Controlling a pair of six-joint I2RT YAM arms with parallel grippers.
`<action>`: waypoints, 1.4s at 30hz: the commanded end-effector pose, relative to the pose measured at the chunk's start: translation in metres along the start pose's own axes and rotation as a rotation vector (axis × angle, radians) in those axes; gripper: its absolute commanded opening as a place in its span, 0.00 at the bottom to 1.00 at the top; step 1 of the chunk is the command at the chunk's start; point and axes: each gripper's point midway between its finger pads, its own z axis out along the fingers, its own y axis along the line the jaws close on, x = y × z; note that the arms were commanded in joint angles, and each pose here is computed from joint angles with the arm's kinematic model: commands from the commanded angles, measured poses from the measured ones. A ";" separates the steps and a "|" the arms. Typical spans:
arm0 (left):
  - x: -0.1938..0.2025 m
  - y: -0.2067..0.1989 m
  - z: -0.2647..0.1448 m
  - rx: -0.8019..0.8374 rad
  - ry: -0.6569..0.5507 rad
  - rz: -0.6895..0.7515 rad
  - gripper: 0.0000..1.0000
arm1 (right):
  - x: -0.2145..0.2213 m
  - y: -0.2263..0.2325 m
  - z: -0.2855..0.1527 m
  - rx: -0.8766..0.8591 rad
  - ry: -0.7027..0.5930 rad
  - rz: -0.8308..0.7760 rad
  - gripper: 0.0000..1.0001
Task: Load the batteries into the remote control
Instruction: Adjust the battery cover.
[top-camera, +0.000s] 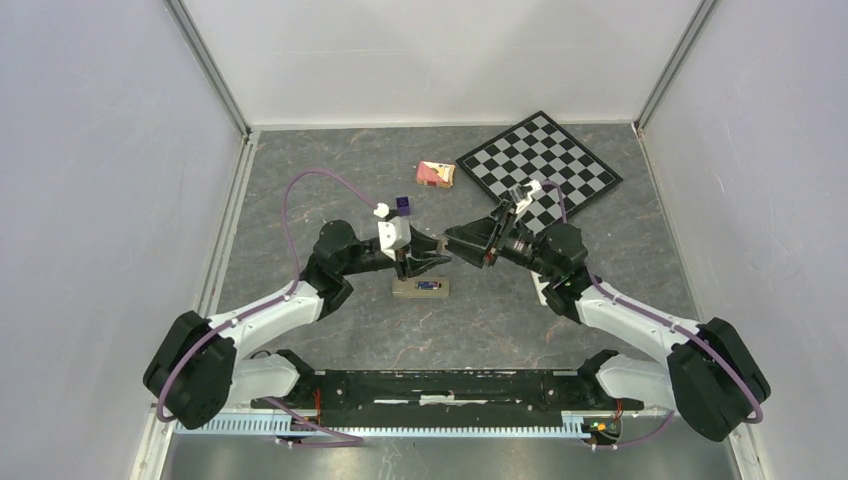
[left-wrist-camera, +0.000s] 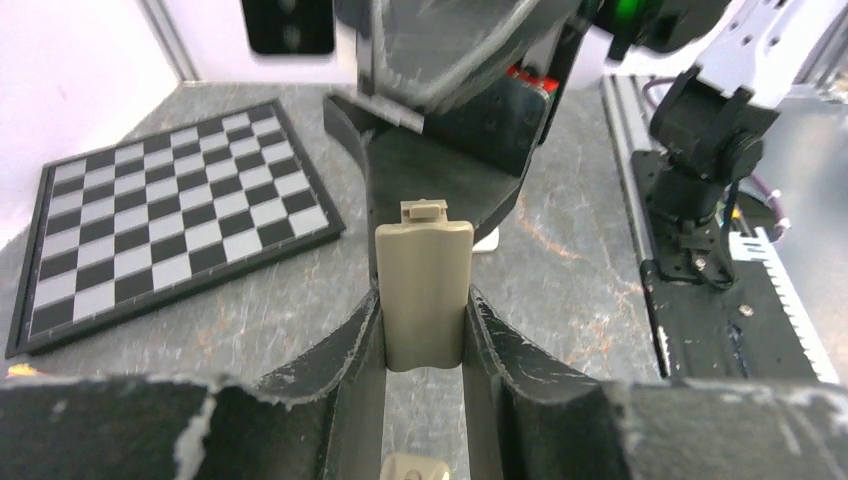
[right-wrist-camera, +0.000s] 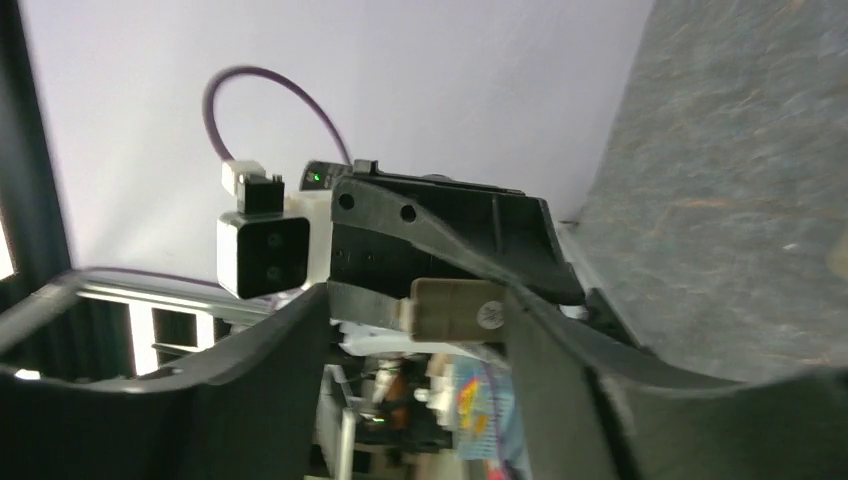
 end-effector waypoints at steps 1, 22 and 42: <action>-0.004 0.007 -0.003 0.005 0.095 0.126 0.23 | -0.018 -0.007 0.003 0.110 -0.053 -0.225 0.78; 0.031 0.029 -0.022 0.027 0.528 0.185 0.23 | -0.034 -0.036 -0.002 0.430 0.164 -0.818 0.77; 0.038 0.027 -0.020 0.065 0.566 0.185 0.23 | -0.006 -0.057 0.014 0.364 0.224 -0.656 0.41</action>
